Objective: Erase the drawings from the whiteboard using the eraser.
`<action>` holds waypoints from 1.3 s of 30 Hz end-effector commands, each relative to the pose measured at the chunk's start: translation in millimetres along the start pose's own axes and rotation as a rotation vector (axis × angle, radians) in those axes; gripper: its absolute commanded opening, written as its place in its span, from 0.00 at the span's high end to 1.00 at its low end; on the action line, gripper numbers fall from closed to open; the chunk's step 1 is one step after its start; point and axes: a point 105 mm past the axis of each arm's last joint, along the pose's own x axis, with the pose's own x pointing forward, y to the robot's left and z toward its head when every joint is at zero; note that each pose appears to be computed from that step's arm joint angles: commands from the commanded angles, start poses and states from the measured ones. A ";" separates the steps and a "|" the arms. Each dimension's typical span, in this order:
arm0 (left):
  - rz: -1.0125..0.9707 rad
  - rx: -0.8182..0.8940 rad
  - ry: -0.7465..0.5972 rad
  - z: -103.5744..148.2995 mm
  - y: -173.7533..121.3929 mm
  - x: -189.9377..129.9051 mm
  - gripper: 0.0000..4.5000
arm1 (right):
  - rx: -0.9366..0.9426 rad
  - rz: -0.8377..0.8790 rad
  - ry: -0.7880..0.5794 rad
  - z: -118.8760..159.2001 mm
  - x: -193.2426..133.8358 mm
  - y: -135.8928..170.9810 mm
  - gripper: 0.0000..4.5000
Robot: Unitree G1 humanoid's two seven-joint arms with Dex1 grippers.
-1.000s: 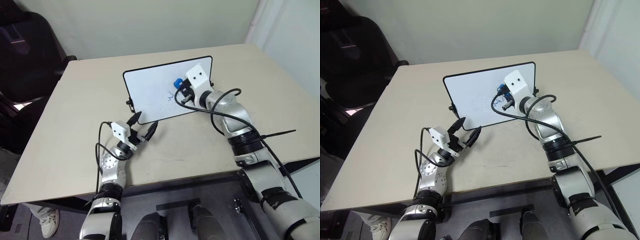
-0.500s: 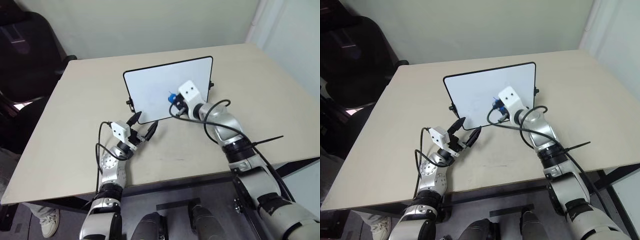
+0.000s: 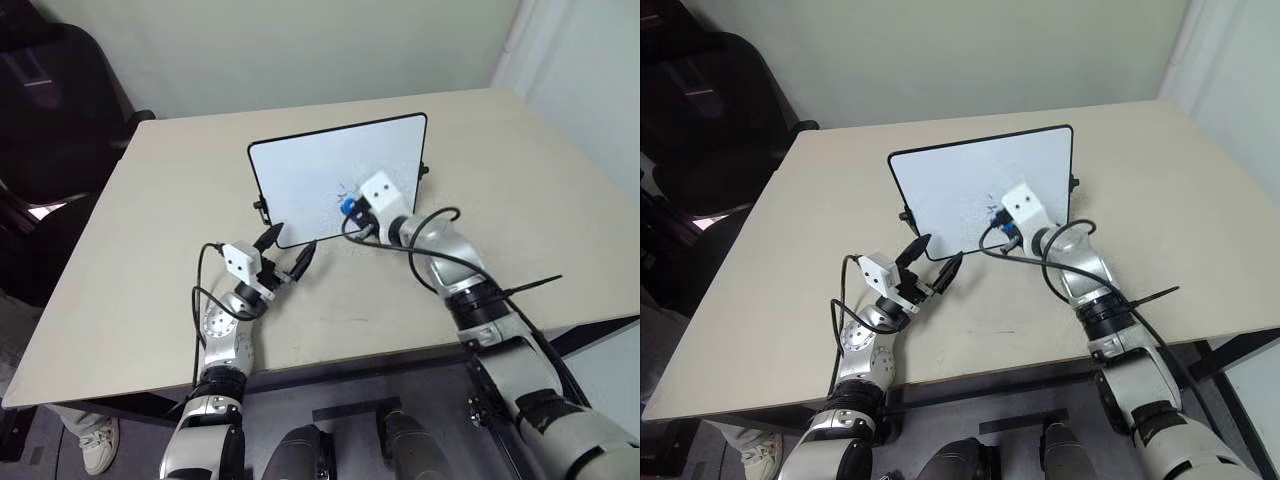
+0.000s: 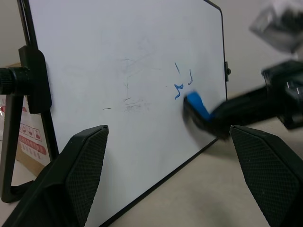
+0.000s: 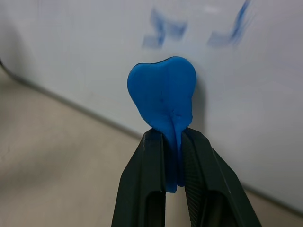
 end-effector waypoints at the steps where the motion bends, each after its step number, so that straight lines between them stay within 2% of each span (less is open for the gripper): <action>1: 0.021 -0.026 0.016 -9.7 -2.8 -9.0 0.00 | -0.034 -0.003 -0.128 42.5 -8.2 -1.5 0.92; 5: 0.023 -0.026 0.016 -9.5 -2.4 -8.6 0.00 | -0.007 -0.045 -0.205 72.3 -17.1 -17.0 0.92; 8: 0.024 -0.027 0.016 -9.9 -2.8 -8.0 0.00 | 0.015 -0.116 -0.214 80.3 -20.6 -35.2 0.92; 13: 0.024 -0.030 0.016 -10.4 -3.7 -7.6 0.00 | 0.017 -0.135 -0.202 76.8 -20.7 -39.4 0.92; 20: 0.022 -0.032 0.015 -10.8 -4.8 -7.2 0.00 | -0.018 -0.049 -0.061 36.2 -6.1 -9.8 0.92; 23: 0.021 -0.031 0.014 -10.7 -4.8 -7.4 0.00 | -0.020 -0.044 -0.031 29.3 -4.8 -6.5 0.92; 28: 0.022 -0.031 0.013 -10.4 -4.3 -7.9 0.00 | -0.020 -0.055 -0.071 44.9 -9.4 -12.6 0.92; 32: 0.023 -0.030 0.013 -10.0 -3.8 -7.9 0.00 | 0.013 -0.139 -0.110 68.4 -18.1 -36.8 0.92; 35: 0.023 -0.029 0.013 -9.7 -3.3 -7.9 0.00 | 0.044 -0.221 -0.100 71.2 -21.5 -57.6 0.92; 39: 0.023 -0.028 0.012 -9.0 -2.7 -8.4 0.00 | 0.055 -0.226 -0.085 70.3 -20.0 -56.0 0.92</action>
